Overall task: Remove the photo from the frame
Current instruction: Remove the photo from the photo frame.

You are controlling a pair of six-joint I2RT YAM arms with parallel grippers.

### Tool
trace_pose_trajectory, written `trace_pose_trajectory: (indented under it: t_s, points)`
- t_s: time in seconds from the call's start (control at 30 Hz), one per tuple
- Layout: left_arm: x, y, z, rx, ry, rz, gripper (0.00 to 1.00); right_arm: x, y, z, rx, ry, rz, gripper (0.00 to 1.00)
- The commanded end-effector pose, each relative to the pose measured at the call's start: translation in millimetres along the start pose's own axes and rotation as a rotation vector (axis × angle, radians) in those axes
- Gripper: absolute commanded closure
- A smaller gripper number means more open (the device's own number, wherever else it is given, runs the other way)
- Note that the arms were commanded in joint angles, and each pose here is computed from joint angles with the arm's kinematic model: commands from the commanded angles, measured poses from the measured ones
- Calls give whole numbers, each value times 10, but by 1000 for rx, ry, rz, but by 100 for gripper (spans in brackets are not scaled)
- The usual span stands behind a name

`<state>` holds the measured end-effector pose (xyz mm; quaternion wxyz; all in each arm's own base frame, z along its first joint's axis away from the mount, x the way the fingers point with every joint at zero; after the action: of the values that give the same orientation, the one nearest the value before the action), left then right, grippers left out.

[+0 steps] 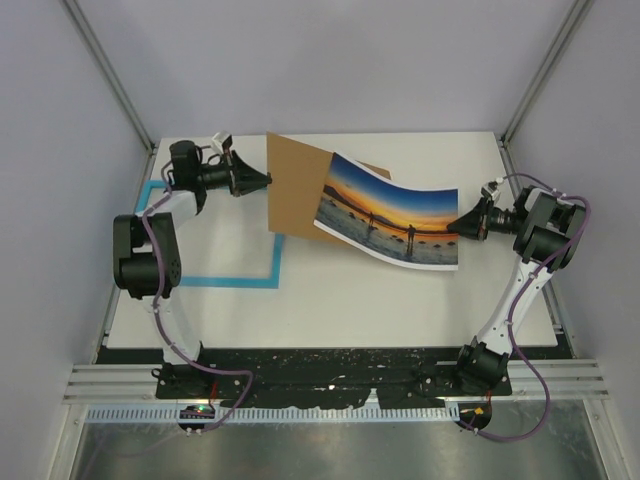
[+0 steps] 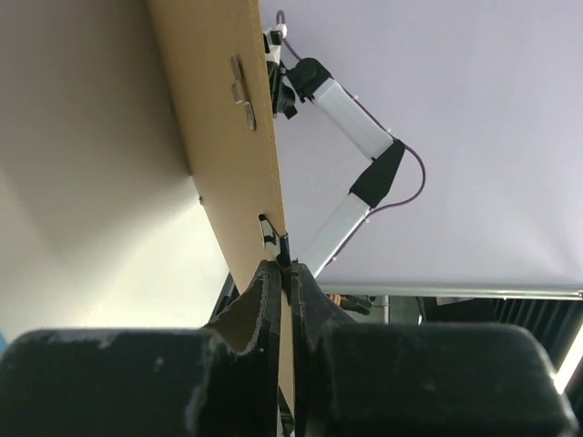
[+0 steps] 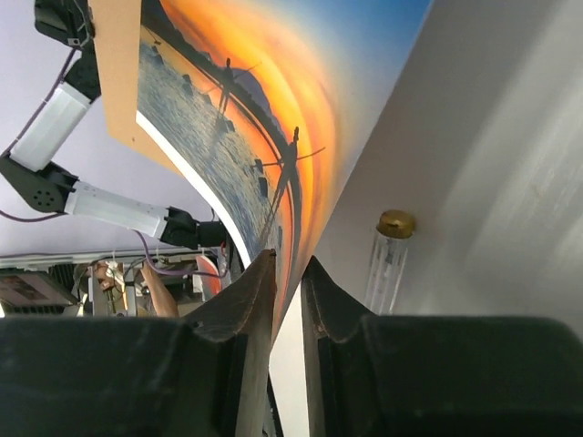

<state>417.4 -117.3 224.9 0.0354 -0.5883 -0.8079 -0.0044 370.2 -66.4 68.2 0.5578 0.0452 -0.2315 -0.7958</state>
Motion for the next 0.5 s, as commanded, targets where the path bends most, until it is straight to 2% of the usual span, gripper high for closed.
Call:
trace_pose_trajectory:
  t_s: [0.0,0.13,0.47]
  points:
    - [202,-25,-162,-84,30,-7,100,139,17,334,-55,-100,106,77]
    - [340,-44,-138,-80,107,-16,100,226,16,222,3,-241,178,77]
    - [598,-46,-223,-45,190,-16,100,416,50,102,97,-407,306,76]
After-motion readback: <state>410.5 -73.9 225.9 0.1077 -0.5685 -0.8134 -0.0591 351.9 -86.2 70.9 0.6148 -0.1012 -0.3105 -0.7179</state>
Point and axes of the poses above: each gripper's point midway between its finger pads, its own x axis back along the fingers, its own z axis along the line the jaws close on, y = z × x, the point moved 5 cm from there along x, back along the fingers, and after that the axes turned 11 degrees about x, right-handed, at the moved point
